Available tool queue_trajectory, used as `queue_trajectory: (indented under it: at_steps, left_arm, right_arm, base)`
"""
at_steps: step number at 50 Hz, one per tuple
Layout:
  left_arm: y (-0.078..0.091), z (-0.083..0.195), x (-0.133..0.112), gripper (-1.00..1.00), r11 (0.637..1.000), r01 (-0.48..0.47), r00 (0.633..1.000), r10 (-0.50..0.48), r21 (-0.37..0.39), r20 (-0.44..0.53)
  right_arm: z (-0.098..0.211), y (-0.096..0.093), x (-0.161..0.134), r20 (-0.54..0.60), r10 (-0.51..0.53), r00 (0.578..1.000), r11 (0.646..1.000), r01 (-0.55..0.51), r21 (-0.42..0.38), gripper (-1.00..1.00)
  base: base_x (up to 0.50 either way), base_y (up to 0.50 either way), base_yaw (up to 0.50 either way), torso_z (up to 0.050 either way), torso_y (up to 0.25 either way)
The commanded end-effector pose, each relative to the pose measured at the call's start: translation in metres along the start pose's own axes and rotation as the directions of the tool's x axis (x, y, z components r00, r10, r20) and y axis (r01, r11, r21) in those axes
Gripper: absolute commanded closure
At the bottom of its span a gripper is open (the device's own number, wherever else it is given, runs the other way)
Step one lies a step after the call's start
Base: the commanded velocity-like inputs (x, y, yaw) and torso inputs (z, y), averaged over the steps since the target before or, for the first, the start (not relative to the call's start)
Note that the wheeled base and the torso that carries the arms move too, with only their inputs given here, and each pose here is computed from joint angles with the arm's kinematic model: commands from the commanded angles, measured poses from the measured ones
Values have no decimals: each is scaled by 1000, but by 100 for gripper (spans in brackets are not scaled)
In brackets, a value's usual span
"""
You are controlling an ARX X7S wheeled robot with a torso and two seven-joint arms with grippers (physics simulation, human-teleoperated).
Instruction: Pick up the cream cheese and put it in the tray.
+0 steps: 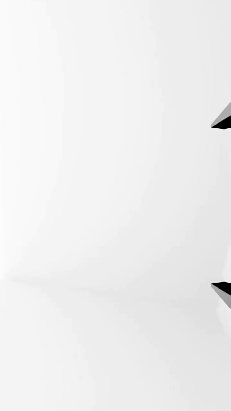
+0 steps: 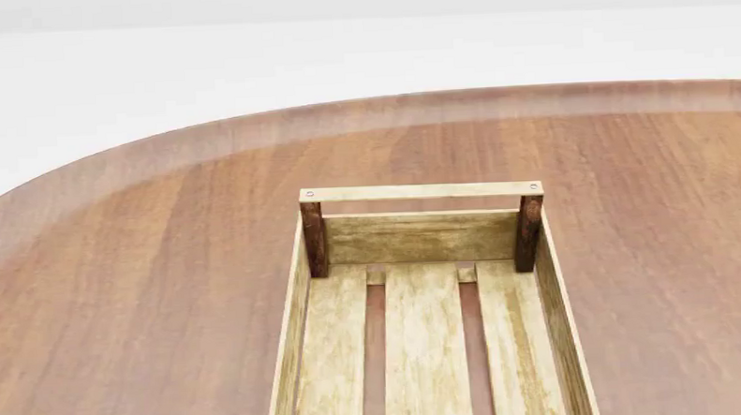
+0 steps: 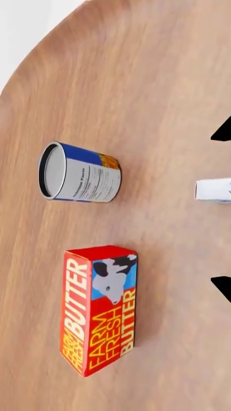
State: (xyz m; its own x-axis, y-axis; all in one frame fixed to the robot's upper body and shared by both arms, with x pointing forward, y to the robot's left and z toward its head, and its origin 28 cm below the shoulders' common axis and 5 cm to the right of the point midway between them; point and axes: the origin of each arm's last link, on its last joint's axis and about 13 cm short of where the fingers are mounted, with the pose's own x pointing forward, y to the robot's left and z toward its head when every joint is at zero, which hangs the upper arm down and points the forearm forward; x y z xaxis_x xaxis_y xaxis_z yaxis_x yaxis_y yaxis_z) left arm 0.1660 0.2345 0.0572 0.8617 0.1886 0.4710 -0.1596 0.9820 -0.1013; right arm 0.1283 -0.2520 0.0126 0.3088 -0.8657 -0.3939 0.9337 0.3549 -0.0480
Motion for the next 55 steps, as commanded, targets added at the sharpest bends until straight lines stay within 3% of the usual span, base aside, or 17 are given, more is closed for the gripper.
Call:
queue_trajectory:
  at_steps: [1,17,55]
  left_arm:
    - [1,1,1,-100,1000,12,1000,-13,-21,-15]
    - [0,0,1,-100,1000,16,1000,-17,-24,-25]
    - [3,2,2,-100,1000,4,1000,-4,-26,-20]
  right_arm:
    - [-4,0,-4,-24,4,1000,1000,-4,-2,-100]
    - [-14,-5,7,-66,-26,997,1000,26,-9,-100]
    - [-33,2,25,-136,-50,989,996,39,-79,-100]
  base:
    - [0,0,0,0,0]
    - [0,0,0,0,0]
    - [0,0,0,0,0]
